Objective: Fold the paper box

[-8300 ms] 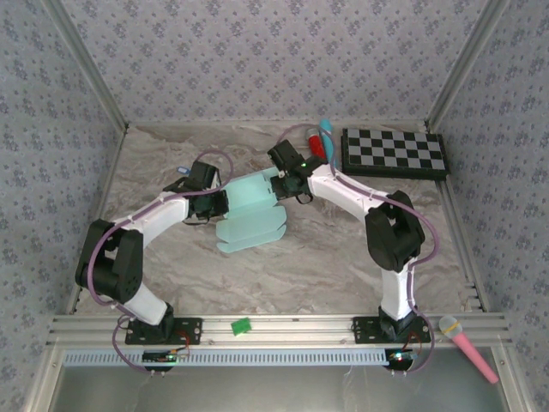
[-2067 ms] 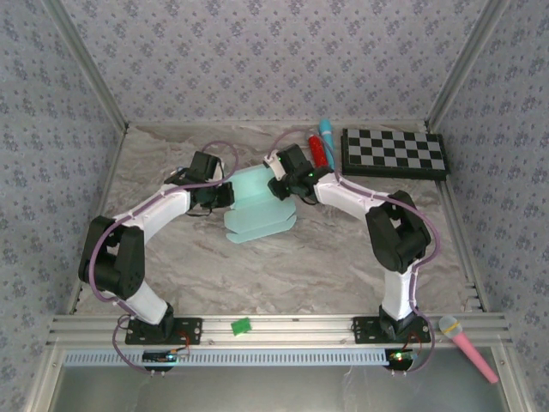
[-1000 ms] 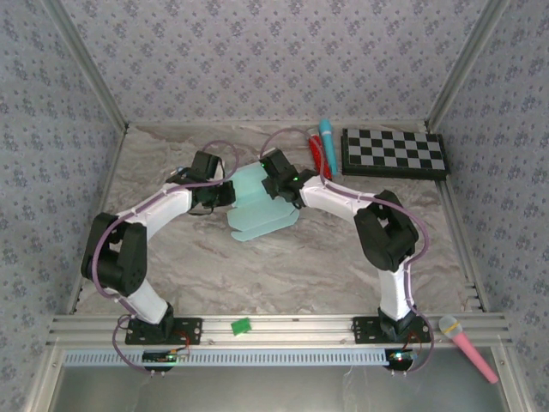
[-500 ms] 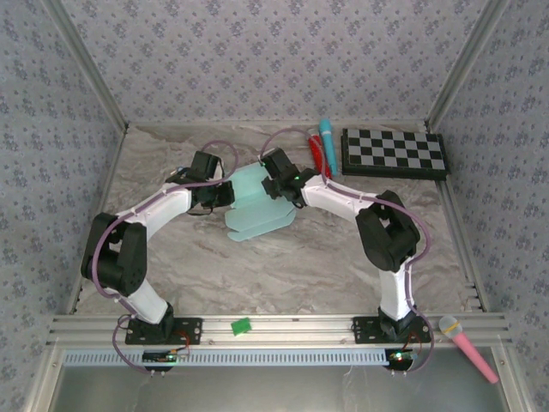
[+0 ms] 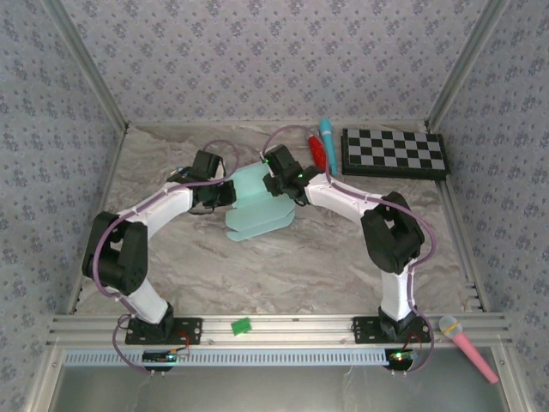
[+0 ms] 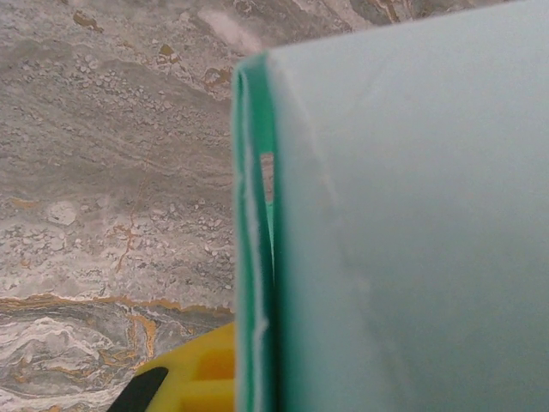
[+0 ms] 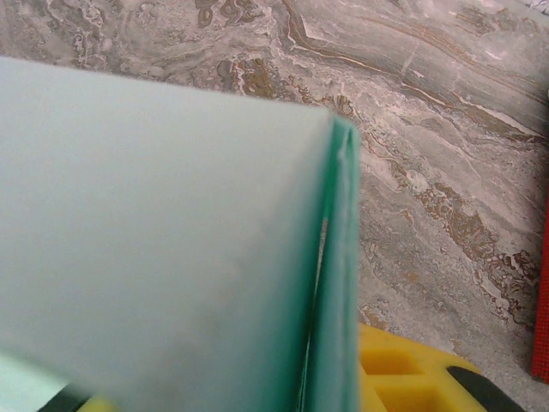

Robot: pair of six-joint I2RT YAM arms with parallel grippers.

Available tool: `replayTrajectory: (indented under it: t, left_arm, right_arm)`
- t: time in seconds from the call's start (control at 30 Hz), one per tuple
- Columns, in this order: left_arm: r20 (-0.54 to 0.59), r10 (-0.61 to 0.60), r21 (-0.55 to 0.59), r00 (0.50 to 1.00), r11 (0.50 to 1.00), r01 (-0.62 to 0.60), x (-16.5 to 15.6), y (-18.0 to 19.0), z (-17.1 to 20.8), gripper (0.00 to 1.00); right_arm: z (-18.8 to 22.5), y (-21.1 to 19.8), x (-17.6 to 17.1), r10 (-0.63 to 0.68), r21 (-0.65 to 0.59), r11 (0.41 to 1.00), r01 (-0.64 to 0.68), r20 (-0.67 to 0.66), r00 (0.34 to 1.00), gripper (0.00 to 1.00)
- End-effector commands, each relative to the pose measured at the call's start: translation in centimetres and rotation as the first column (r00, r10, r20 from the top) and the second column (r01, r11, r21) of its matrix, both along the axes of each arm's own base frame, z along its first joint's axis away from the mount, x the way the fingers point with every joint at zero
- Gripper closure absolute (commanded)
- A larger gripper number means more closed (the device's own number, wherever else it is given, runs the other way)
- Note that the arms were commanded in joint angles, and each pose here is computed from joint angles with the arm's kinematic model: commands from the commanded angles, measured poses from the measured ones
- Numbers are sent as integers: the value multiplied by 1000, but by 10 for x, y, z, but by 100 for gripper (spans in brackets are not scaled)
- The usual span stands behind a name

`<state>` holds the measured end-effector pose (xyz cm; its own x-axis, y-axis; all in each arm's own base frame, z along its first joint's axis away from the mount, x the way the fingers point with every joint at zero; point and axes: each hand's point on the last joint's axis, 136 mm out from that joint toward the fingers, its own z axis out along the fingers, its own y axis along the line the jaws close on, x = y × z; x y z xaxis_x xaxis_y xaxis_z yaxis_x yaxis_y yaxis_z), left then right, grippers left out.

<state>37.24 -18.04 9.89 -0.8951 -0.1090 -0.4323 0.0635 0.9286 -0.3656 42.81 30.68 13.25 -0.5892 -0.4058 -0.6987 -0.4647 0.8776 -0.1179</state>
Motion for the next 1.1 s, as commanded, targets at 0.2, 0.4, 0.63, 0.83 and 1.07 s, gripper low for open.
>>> replayTrajectory:
  t: [0.2, 0.4, 0.63, 0.83, 1.07]
  left_arm:
    - [-32, -28, 19, 999, 999, 29, -7, -4, -3, 100]
    - [-43, -28, 25, 999, 999, 29, -8, -4, -6, 100]
    - [-49, -26, 26, 998, 999, 27, -9, -4, -8, 100]
    - [-50, -26, 30, 998, 999, 27, -9, -4, -9, 100]
    - [-53, -25, 28, 998, 999, 26, -9, -4, -9, 100]
  right_arm:
    - [39, -4, 15, -43, 94, 995, 39, 51, 998, 68]
    - [44, -4, 19, -46, 125, 991, 39, 54, 997, 68]
    - [49, -2, 20, -38, 182, 983, 29, 50, 998, 64]
    - [57, -5, 23, -49, 236, 971, 34, 58, 997, 63]
    - [55, -8, 28, -63, 237, 970, 47, 61, 996, 68]
